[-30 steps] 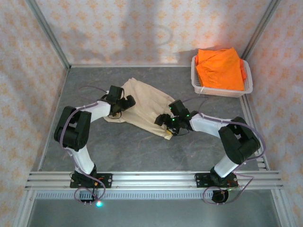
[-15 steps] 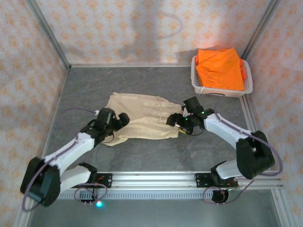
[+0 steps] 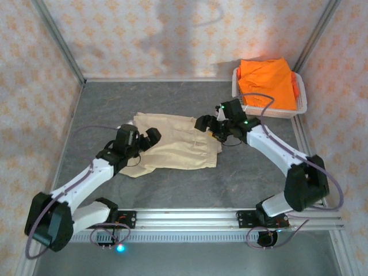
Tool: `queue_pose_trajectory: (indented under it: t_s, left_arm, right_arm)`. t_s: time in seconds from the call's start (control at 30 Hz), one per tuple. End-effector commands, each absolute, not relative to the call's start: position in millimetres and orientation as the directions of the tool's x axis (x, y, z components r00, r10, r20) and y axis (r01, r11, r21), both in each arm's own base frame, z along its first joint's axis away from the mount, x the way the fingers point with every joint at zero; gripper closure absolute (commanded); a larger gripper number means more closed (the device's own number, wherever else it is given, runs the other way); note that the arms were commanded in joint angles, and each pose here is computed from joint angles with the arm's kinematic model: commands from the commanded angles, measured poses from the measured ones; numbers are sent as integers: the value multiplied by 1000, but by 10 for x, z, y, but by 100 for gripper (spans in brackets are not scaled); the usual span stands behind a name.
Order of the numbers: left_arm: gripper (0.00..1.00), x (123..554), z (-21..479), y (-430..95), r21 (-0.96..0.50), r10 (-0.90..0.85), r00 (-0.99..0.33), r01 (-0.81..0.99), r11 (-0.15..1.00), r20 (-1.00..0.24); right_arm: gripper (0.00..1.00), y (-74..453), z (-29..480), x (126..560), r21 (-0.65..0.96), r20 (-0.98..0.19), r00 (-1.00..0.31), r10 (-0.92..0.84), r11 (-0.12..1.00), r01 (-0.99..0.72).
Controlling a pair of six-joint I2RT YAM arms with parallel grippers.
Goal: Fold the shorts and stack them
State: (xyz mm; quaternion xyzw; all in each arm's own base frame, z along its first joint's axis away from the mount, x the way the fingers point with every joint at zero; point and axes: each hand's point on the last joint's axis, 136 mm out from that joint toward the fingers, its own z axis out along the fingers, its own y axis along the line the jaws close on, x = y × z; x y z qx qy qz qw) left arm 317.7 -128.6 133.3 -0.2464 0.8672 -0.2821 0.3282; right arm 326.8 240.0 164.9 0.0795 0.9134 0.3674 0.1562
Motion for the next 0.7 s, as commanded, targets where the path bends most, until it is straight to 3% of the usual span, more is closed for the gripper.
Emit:
queue_pose_trajectory:
  t_s: [0.0, 0.27, 0.5, 0.67]
  left_arm:
    - [0, 3485, 1683, -1544, -751, -630, -647, -132, 647, -429]
    - [0, 3651, 1110, -1570, -685, -599, -690, -204, 699, -406]
    - [0, 3417, 448, -1344, -592, -597, -708, -311, 744, -378]
    - [0, 3298, 358, -1259, -579, -599, -708, -326, 747, -374]
  right_arm:
    - [18, 2547, 1651, 3458, 729, -210, -938, 276, 683, 38]
    - [19, 2530, 1153, 3828, 677, -139, -942, 307, 723, 135]
    - [19, 2357, 629, 3849, 639, -49, -933, 356, 730, 244]
    - [19, 2322, 710, 3856, 649, -64, -936, 347, 727, 225]
